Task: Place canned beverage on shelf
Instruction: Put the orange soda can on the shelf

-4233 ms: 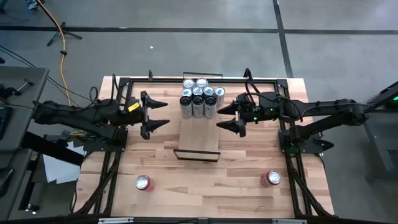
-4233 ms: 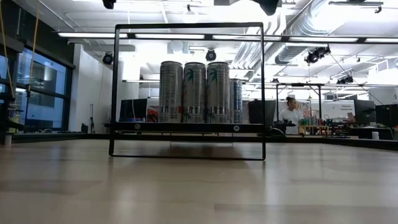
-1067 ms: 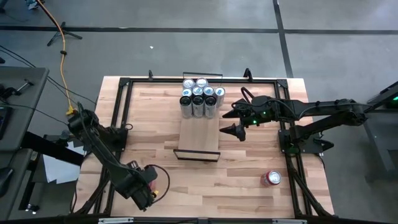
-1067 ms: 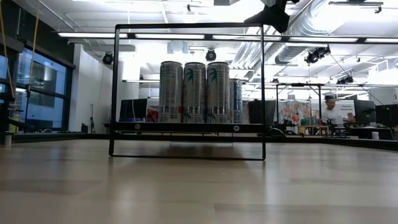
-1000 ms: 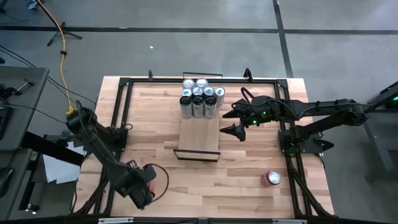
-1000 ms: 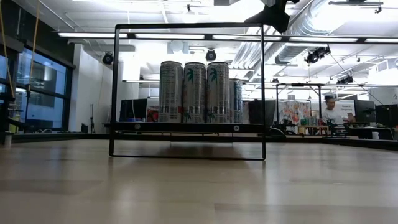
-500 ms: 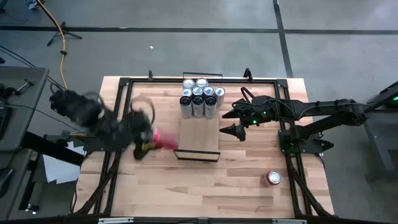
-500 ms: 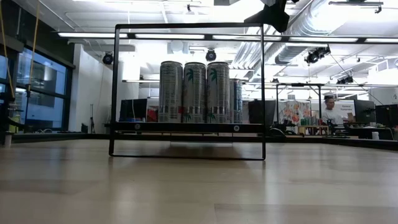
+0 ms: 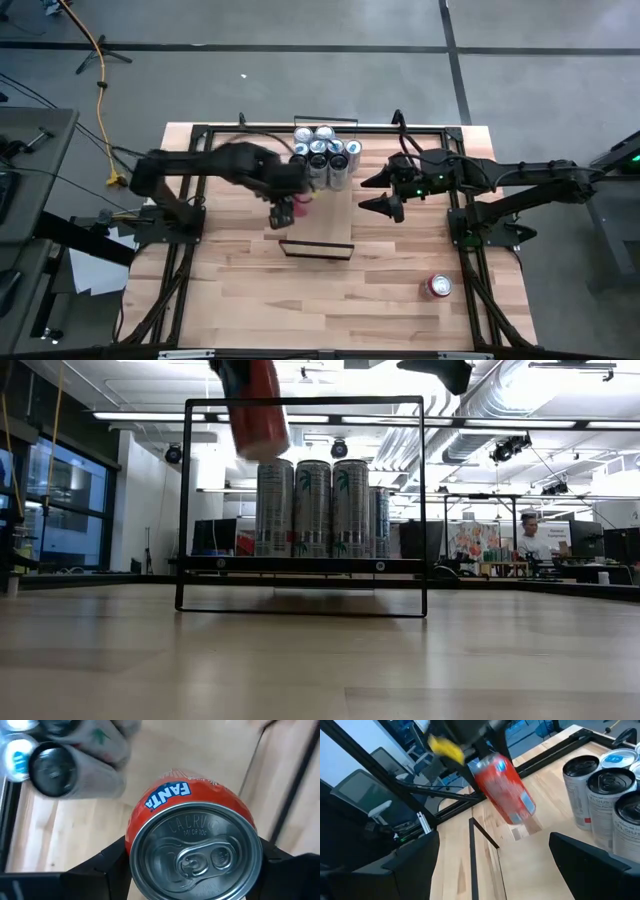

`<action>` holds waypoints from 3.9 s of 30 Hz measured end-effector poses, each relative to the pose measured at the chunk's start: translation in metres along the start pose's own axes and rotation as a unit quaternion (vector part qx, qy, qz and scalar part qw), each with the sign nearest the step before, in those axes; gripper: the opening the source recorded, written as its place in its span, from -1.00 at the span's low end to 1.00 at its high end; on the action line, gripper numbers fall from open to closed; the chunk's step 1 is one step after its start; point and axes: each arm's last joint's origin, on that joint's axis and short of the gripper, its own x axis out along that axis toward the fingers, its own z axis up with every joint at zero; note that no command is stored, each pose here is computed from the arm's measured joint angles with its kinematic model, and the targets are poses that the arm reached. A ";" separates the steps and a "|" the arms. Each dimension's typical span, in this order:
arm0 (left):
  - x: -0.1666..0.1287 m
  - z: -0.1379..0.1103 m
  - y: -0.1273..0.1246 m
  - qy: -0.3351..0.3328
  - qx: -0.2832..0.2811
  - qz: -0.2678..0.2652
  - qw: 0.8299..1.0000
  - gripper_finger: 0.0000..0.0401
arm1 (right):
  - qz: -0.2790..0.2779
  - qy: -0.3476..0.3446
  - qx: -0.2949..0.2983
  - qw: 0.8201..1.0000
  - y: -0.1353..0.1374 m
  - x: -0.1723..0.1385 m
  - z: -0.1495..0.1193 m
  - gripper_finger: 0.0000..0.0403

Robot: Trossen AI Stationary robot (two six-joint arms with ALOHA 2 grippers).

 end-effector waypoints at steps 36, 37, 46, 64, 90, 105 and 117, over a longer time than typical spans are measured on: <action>0.116 0.047 -0.019 0.080 0.111 0.009 0.991 0.22 | -0.019 0.004 0.008 1.000 -0.002 0.003 -0.002 0.81; 0.117 0.048 -0.018 0.080 0.108 0.010 0.991 0.22 | -0.019 0.004 0.008 1.000 -0.002 0.003 -0.002 0.81; 0.127 0.050 -0.010 0.095 0.115 0.012 0.989 0.23 | -0.021 0.006 0.008 1.000 -0.002 0.003 -0.003 0.81; 0.128 0.052 -0.011 0.087 0.128 0.015 0.988 0.23 | -0.021 0.008 0.004 1.000 -0.003 0.003 -0.003 0.81; 0.128 0.053 -0.005 0.088 0.118 0.000 0.989 0.64 | -0.022 0.008 0.004 1.000 -0.003 0.003 -0.003 0.81; 0.065 0.042 0.013 0.015 0.100 -0.023 0.995 0.66 | -0.027 0.006 -0.006 1.000 -0.003 0.003 -0.003 0.81; -0.050 0.013 0.013 -0.239 -0.004 -0.087 0.967 0.66 | -0.079 -0.025 0.009 0.997 -0.006 0.003 -0.001 0.81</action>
